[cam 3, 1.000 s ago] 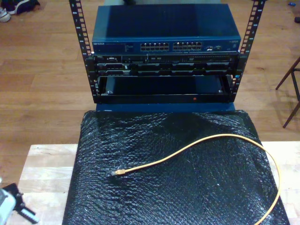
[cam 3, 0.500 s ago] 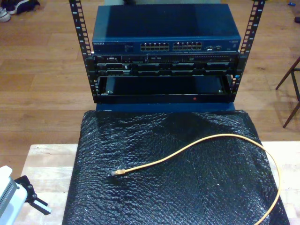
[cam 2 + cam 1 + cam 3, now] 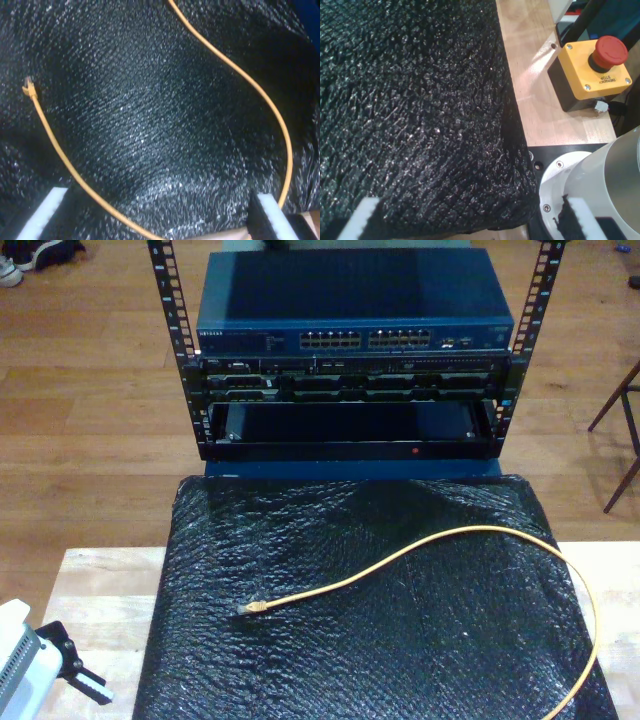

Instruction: Grab the cable and plug it in

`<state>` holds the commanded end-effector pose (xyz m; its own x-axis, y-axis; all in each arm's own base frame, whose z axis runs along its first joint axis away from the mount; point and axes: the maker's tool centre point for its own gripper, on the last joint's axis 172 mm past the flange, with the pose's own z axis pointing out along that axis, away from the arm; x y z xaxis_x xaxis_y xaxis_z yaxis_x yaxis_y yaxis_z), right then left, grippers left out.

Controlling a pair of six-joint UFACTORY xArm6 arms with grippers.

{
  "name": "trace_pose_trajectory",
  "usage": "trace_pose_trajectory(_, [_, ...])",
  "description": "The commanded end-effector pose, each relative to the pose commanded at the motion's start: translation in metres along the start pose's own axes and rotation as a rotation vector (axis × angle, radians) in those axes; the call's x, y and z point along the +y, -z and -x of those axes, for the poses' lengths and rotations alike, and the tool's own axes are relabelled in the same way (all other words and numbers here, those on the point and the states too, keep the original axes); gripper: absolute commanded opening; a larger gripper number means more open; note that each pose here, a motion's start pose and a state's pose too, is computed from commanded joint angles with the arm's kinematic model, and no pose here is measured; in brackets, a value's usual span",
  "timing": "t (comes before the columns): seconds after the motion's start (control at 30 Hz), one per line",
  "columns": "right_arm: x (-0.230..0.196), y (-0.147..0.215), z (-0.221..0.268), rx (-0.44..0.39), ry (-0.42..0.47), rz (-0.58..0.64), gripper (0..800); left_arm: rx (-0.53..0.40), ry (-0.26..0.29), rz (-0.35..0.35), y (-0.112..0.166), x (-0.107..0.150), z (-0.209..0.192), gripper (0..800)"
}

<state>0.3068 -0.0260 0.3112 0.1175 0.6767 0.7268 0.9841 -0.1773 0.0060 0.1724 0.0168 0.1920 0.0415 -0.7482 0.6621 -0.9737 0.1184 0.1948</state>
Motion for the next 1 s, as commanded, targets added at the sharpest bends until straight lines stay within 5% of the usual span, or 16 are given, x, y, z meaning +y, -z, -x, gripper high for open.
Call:
trace_pose_trajectory(0.6, [0.009, -0.039, -0.053, 0.031, 0.042, -0.068, 798, 0.004, 0.000, 0.004, -0.001, 0.001, 0.000, 800])
trace_pose_trajectory(1.0, [0.016, -0.109, -0.094, -0.029, 0.121, -0.154, 797, 0.004, 0.000, 0.000, 0.000, 0.000, 0.000, 800])
